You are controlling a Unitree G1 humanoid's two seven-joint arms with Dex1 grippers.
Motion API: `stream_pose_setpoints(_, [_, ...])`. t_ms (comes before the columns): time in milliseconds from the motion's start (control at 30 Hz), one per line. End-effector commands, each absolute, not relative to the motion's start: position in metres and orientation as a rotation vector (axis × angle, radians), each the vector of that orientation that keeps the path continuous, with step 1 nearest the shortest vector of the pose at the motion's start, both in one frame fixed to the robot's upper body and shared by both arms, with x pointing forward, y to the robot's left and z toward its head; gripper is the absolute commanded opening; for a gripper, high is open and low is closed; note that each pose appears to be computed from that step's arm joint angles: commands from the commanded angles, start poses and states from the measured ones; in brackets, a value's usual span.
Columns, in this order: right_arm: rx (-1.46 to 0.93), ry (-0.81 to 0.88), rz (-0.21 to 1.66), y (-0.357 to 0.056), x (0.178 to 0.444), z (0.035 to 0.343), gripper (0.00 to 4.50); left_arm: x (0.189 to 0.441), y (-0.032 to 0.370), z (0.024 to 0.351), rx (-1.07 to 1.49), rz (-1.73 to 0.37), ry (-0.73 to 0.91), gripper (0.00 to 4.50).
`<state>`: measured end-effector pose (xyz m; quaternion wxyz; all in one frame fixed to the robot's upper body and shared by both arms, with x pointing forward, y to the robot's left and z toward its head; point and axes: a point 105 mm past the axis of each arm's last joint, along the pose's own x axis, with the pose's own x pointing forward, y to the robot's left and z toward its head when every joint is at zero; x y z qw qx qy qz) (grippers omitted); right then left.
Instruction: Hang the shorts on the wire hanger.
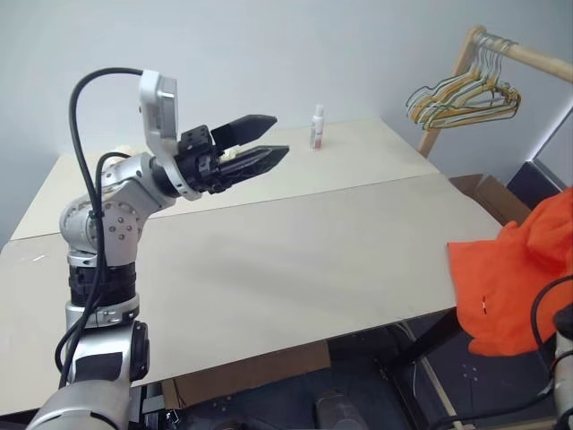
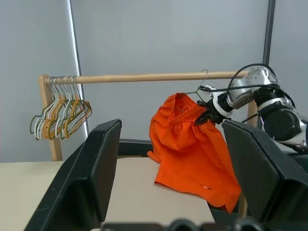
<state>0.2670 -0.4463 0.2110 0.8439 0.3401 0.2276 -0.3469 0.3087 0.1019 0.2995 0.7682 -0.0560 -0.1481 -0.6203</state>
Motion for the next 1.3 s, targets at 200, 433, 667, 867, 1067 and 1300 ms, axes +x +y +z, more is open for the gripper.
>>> stream_pose_setpoints(200, [0.704,0.455,-0.813,-0.459,0.259,0.211,0.62,0.302,0.100,0.309,-0.067,-1.369,-0.362,3.61])
stream_pose_setpoints(433, [0.515,0.392,-0.869,-0.457,0.258,0.234,2.95,0.302,0.099,0.310,-0.060,-1.372,-0.362,3.61])
stream_pose_setpoints(667, [0.038,0.158,-1.097,-0.463,0.253,0.281,4.47,0.302,0.100,0.309,-0.068,-1.371,-0.357,3.61])
stream_pose_setpoints(867, [-0.283,-0.174,-1.098,-0.430,0.263,0.320,4.47,0.303,0.105,0.305,-0.080,-1.353,-0.338,3.61])
stream_pose_setpoints(1067, [-0.533,-0.544,-0.853,-0.354,0.280,0.345,4.47,0.307,0.115,0.296,-0.048,-1.266,-0.312,3.61])
stream_pose_setpoints(1300, [-0.350,-0.377,0.179,-0.216,0.331,0.290,4.47,0.311,0.137,0.257,0.107,-1.040,-0.254,3.61])
